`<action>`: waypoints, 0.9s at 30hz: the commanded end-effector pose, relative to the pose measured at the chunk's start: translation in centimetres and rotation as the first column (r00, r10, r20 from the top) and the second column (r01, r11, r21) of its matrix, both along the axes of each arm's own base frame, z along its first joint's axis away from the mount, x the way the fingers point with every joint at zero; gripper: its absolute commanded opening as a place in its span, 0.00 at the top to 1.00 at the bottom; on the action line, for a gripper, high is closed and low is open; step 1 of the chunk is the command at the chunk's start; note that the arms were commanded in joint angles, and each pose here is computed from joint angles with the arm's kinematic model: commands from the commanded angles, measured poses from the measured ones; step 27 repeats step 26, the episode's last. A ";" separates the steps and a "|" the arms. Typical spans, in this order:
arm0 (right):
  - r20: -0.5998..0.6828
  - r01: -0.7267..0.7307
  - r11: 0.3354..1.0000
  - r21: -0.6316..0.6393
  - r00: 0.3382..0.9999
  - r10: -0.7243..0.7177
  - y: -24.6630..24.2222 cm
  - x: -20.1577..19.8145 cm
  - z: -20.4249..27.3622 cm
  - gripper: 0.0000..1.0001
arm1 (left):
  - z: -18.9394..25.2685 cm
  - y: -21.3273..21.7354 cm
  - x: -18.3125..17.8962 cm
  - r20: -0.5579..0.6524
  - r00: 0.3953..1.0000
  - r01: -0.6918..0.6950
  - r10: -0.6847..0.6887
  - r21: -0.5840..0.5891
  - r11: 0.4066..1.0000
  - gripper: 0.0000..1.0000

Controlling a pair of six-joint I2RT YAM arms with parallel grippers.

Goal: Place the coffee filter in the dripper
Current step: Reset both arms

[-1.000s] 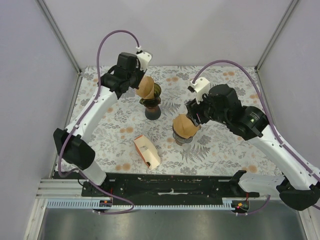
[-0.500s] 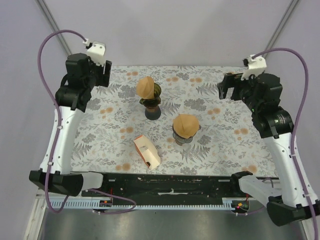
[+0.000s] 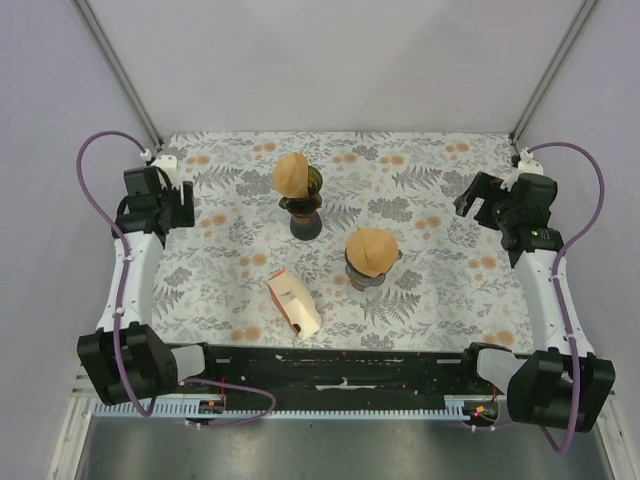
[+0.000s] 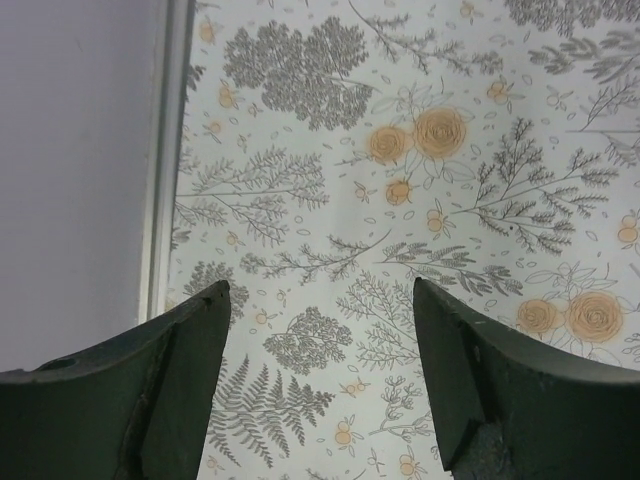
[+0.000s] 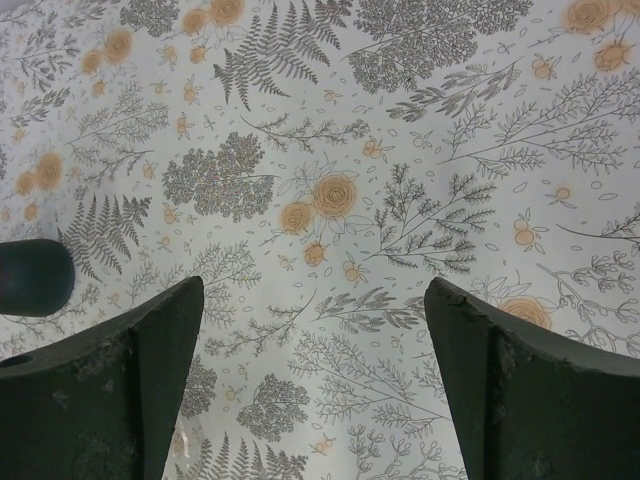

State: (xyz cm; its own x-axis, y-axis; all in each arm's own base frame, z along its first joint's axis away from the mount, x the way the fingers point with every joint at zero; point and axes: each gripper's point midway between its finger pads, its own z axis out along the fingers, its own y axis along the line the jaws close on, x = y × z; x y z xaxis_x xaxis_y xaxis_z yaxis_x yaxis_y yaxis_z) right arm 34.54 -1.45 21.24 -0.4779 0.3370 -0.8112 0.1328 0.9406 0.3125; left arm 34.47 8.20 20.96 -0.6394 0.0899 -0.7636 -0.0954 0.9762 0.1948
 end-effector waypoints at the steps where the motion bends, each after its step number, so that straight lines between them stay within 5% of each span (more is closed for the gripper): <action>1: 0.055 0.026 1.000 0.013 0.998 -0.026 -0.4 1.3 0.3 0.02 | -0.8 0.0 0.8 0.104 0.994 -0.022 0.025 -0.036 0.999 0.20; 10: 0.030 0.048 0.998 0.032 0.998 -0.049 -0.6 1.8 -2.5 0.02 | -5.3 -0.4 0.2 0.073 0.997 -0.021 0.026 -0.062 0.998 0.20; 27: -0.016 0.080 0.996 0.026 0.997 -0.080 -1.1 1.5 -5.7 0.02 | -7.2 -0.4 0.1 0.065 0.998 -0.007 0.010 -0.055 0.998 0.20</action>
